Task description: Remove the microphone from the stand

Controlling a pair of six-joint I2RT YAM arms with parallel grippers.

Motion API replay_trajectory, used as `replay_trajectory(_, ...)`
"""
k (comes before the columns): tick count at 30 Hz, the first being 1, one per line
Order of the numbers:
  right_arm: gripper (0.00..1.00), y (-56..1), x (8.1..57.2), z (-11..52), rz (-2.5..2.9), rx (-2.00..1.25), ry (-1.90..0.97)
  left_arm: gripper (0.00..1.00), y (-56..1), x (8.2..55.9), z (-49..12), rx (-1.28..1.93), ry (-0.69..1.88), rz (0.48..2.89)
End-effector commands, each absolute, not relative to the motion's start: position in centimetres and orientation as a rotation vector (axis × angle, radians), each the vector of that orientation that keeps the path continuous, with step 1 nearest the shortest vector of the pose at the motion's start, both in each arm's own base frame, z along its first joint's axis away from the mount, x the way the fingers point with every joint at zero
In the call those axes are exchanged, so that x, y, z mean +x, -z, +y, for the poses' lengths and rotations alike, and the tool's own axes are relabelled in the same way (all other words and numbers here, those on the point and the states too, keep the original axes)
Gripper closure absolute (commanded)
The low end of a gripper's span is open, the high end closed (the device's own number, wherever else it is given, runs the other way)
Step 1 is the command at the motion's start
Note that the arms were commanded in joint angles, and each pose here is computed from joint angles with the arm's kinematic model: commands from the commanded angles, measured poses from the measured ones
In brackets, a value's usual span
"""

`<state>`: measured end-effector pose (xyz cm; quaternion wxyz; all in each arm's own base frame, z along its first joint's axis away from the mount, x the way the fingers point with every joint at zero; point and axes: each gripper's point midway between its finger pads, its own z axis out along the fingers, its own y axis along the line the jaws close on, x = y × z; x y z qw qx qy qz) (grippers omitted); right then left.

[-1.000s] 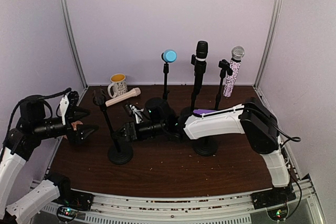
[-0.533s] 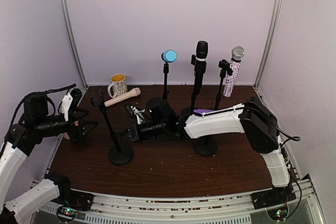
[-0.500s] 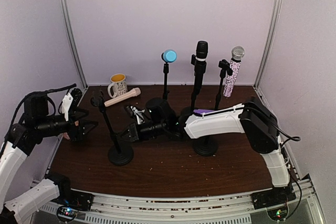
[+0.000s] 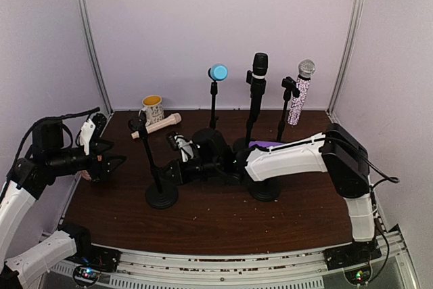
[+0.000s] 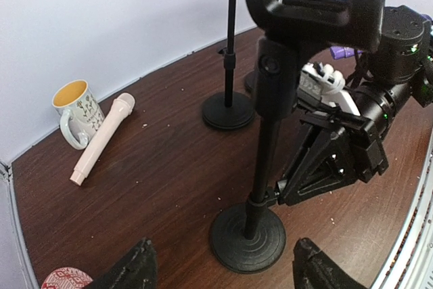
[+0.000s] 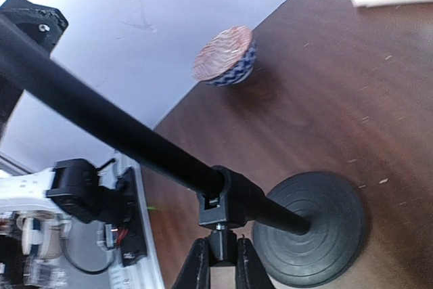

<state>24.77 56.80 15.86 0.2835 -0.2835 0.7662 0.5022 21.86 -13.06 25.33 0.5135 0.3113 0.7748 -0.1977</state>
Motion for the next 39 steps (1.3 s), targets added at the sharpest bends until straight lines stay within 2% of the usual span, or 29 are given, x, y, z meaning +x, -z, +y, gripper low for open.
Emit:
replay_trajectory(1,1.00,-13.7,27.8,53.4,2.066,-0.765,-0.888,0.29,-27.8,22.9,-12.6,0.734,0.407,1.791)
replay_trajectory(14,1.00,-14.8,28.2,50.4,1.765,-0.881,-0.059,0.29,-27.7,24.4,-11.7,0.693,0.340,1.822)
replay_trajectory(19,1.00,-15.4,28.1,50.6,1.677,-0.910,0.110,0.29,-27.5,24.5,-11.7,0.688,0.334,1.831)
replay_trajectory(20,0.97,-15.5,28.1,50.6,1.654,-0.922,0.150,0.29,-27.5,24.5,-11.6,0.689,0.332,1.833)
replay_trajectory(22,0.78,-15.9,28.1,50.4,1.625,-0.907,0.213,0.29,-27.5,24.5,-11.6,0.690,0.329,1.833)
replay_trajectory(24,0.64,-16.1,28.2,50.3,1.617,-0.897,0.234,0.29,-27.4,24.5,-11.5,0.688,0.325,1.833)
replay_trajectory(27,0.42,-17.0,27.9,50.4,1.637,-0.864,0.162,0.29,-27.5,24.5,-11.5,0.688,0.325,1.830)
replay_trajectory(30,0.30,-18.3,27.2,50.6,1.664,-0.815,0.040,0.29,-27.6,24.5,-11.5,0.687,0.323,1.828)
replay_trajectory(34,0.23,-19.5,25.4,50.8,1.739,-0.738,-0.248,0.29,-27.7,24.3,-11.6,0.687,0.330,1.826)
replay_trajectory(39,0.23,-18.8,23.6,50.5,1.918,-0.579,-0.804,0.29,-28.0,24.1,-11.8,0.692,0.350,1.823)
